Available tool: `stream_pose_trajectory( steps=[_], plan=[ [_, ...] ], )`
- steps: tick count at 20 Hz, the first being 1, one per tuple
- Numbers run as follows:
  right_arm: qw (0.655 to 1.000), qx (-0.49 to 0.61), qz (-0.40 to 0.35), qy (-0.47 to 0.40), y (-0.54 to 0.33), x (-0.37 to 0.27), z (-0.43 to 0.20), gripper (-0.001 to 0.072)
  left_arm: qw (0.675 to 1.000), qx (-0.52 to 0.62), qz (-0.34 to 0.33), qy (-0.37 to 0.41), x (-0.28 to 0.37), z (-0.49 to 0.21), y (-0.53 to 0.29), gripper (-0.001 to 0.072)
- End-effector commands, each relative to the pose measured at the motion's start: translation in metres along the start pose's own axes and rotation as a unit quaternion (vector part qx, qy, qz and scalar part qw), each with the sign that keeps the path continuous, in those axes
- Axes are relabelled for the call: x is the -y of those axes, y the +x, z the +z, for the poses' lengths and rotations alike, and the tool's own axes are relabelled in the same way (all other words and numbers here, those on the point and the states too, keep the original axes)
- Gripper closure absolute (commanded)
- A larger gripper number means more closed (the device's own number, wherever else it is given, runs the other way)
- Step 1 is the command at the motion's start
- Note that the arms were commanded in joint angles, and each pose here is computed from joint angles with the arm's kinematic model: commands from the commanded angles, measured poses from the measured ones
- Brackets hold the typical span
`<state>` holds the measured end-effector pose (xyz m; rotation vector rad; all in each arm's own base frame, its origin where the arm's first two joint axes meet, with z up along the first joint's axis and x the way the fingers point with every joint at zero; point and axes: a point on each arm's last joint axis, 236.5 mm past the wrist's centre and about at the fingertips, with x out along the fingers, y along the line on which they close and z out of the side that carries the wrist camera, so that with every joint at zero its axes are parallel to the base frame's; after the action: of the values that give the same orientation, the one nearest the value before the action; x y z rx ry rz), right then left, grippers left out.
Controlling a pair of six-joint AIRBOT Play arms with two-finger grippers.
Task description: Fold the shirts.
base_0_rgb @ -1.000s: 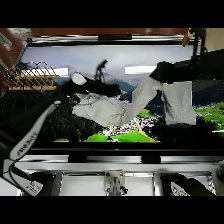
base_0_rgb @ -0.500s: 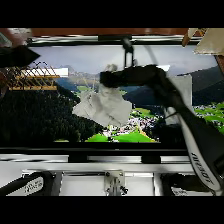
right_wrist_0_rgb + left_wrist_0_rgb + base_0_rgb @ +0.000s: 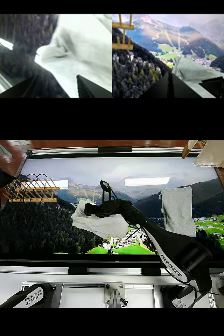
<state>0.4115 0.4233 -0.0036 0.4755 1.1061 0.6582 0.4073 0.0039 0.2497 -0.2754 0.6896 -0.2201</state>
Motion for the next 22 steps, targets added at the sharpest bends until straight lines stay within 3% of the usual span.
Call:
stream_pose_trajectory(
  steps=[1, 3, 5, 6, 7, 8, 16, 17, 18, 19, 20, 22],
  plan=[
    [0.989, -0.104, -0.109, -0.016, -0.043, 0.072, -0.024, 0.0129, 1.000, -0.028, -0.013, -0.005, 0.004, -0.022, 0.018, 0.0667],
    [0.967, -0.146, -0.210, -0.010, -0.100, 0.137, -0.021, 0.0128, 0.999, -0.044, -0.017, -0.006, 0.004, -0.035, 0.028, 0.0667],
    [0.948, -0.178, -0.261, 0.032, -0.145, 0.186, -0.024, 0.0128, 0.998, -0.051, -0.017, -0.012, 0.001, -0.042, 0.033, 0.0667],
    [0.946, -0.187, -0.255, 0.068, -0.153, 0.200, -0.029, 0.0127, 0.998, -0.051, -0.017, -0.012, 0.001, -0.042, 0.033, 0.0667],
    [0.949, -0.187, -0.232, 0.103, -0.150, 0.204, -0.034, 0.0062, 0.999, -0.049, -0.018, -0.012, 0.002, -0.041, 0.032, 0.0666],
    [0.954, -0.184, -0.199, 0.131, -0.139, 0.202, -0.041, 0.0047, 0.999, -0.048, -0.018, -0.012, 0.002, -0.041, 0.032, 0.0667],
    [0.971, -0.147, -0.082, 0.167, -0.057, 0.173, -0.054, 0.0050, 0.999, -0.046, -0.017, -0.013, 0.002, -0.040, 0.032, 0.0667],
    [0.973, -0.140, -0.076, 0.164, -0.052, 0.167, -0.052, 0.0111, 0.999, -0.043, -0.016, -0.013, 0.001, -0.038, 0.033, 0.0667],
    [0.974, -0.140, -0.069, 0.165, -0.049, 0.160, -0.053, 0.0300, 0.999, -0.040, -0.015, -0.013, 0.001, -0.037, 0.033, 0.0667],
    [0.973, -0.139, -0.058, 0.172, -0.048, 0.155, -0.052, 0.0540, 0.999, -0.037, -0.015, -0.013, 0.000, -0.036, 0.033, 0.0667],
    [0.975, -0.136, -0.040, 0.172, -0.051, 0.147, -0.047, 0.0634, 0.999, -0.035, -0.018, -0.015, 0.002, -0.035, 0.033, 0.0667],
    [0.985, -0.117, 0.009, 0.128, -0.069, 0.122, -0.021, 0.0635, 0.999, -0.034, -0.023, -0.017, 0.004, -0.034, 0.033, 0.0667]
  ],
)
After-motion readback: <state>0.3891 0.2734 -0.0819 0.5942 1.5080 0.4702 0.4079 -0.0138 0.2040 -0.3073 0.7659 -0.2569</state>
